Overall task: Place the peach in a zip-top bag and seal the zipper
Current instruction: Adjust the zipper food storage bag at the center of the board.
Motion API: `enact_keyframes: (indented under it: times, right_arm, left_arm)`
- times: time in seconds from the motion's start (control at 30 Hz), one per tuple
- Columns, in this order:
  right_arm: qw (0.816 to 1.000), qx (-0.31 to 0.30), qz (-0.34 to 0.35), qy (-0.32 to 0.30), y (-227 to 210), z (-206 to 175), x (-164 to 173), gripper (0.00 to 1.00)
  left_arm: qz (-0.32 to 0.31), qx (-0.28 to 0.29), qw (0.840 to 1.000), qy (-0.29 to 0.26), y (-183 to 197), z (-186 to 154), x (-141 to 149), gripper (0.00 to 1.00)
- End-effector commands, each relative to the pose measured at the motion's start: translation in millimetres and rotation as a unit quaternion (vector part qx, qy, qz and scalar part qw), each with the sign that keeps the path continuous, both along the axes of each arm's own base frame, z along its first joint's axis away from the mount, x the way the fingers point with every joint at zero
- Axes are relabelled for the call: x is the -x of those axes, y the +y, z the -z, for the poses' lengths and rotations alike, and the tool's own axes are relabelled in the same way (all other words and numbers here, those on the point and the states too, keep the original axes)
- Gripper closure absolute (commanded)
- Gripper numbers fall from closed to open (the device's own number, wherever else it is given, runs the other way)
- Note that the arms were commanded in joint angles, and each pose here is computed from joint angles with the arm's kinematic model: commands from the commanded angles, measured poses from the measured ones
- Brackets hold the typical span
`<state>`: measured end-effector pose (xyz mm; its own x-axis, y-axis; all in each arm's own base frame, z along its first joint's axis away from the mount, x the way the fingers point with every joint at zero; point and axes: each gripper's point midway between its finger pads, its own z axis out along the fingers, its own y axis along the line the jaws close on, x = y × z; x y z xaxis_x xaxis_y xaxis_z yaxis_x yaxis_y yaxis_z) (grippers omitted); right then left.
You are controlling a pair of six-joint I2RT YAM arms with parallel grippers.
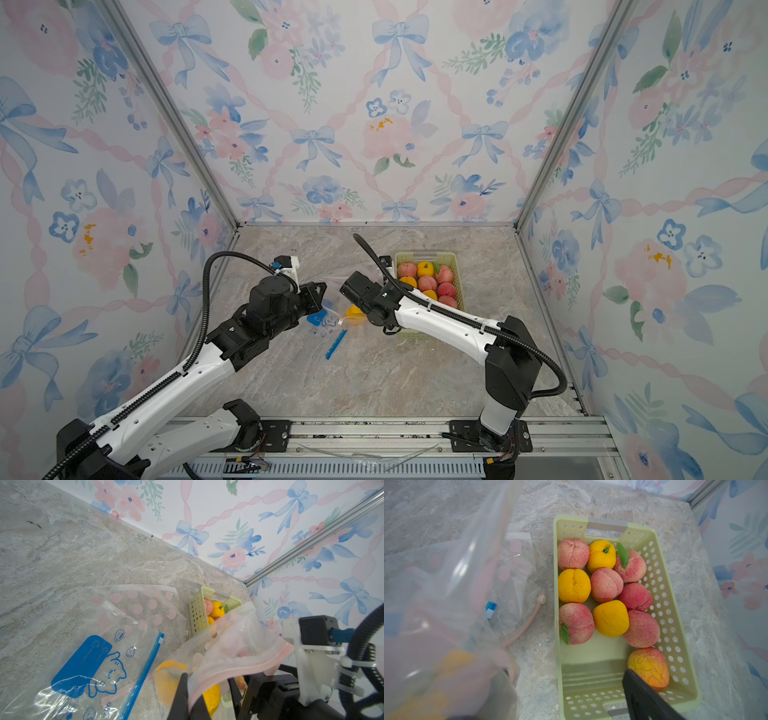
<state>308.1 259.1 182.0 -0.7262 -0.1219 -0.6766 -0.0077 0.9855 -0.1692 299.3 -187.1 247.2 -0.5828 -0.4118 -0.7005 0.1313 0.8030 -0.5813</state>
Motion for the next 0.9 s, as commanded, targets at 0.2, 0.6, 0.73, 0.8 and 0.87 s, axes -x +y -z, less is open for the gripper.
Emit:
enact_keyframes:
  times: [0.2,0.6,0.73,0.8,0.87]
  right_arm:
    - [0.991,-0.067,-0.116,0.025,70,-12,17,0.19]
    - [1.000,-0.009,-0.022,-0.009,7,-13,-16,0.23]
    - [1.000,0.005,-0.007,-0.010,4,-5,-32,0.24]
    - [1.000,0.022,-0.001,-0.001,1,4,-38,0.24]
    - [0.999,0.038,0.006,0.006,-2,12,-43,0.24]
  left_arm:
    - [0.076,-0.016,0.997,0.015,-39,10,3,1.00]
    - [0.114,-0.027,0.993,0.021,-41,-6,18,1.00]
    - [0.145,-0.022,0.989,0.036,-48,-6,29,1.00]
    - [0.154,-0.021,0.987,0.042,-49,-6,33,1.00]
    - [0.164,-0.024,0.985,0.048,-49,-5,38,1.00]
